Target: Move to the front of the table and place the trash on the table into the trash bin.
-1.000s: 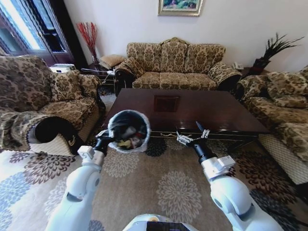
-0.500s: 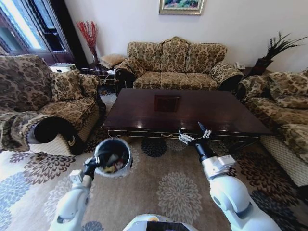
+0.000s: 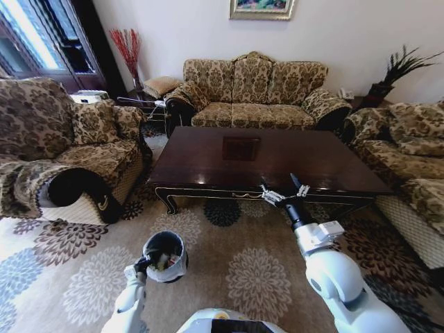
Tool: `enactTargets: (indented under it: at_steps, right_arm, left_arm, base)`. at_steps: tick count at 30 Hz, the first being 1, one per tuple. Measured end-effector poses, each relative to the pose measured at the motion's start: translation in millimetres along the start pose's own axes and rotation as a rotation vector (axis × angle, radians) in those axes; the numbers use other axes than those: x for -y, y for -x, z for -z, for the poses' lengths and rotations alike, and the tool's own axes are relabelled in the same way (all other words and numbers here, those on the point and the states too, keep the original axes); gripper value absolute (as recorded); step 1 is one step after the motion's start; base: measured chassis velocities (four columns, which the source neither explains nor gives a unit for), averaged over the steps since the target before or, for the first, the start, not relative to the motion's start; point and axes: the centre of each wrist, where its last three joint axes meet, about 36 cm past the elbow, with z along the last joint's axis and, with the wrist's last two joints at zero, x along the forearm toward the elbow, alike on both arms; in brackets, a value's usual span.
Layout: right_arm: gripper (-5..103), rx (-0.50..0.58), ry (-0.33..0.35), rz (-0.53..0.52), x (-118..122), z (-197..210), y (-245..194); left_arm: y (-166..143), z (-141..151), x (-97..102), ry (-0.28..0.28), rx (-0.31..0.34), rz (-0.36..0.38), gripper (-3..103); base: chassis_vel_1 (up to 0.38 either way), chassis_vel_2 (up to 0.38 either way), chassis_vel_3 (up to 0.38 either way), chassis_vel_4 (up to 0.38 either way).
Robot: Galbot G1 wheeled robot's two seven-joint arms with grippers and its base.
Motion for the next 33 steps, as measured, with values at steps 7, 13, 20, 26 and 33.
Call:
enactTargets:
  at_steps: [7,13,20,26,33]
  right_arm:
    - [100,-0.002,0.004,-0.009,1,-2,-2]
    - [100,-0.003,0.000,-0.024,6,-2,-4]
    - [100,0.006,0.002,-0.032,12,-1,-3]
    - [100,0.011,0.004,-0.035,13,-2,-3]
    - [100,0.019,0.003,-0.036,15,-1,-4]
  left_arm:
    - [41,-9,10.8,-0.034,0.003,0.019,2]
    - [64,-1,17.2,-0.035,-0.007,0.024,2]
    - [76,-9,20.3,-0.050,-0.043,0.041,2]
    - [73,-18,15.7,-0.062,-0.070,0.060,2]
    - [64,-30,5.6,-0.057,-0.090,0.078,10]
  base:
    - [0.000,0.000,0.000,0.000]
    - [0.000,0.000,0.000,0.000]
    - [0.000,0.000,0.000,0.000]
    - [0.000,0.000,0.000,0.000]
    - [0.000,0.000,0.000,0.000]
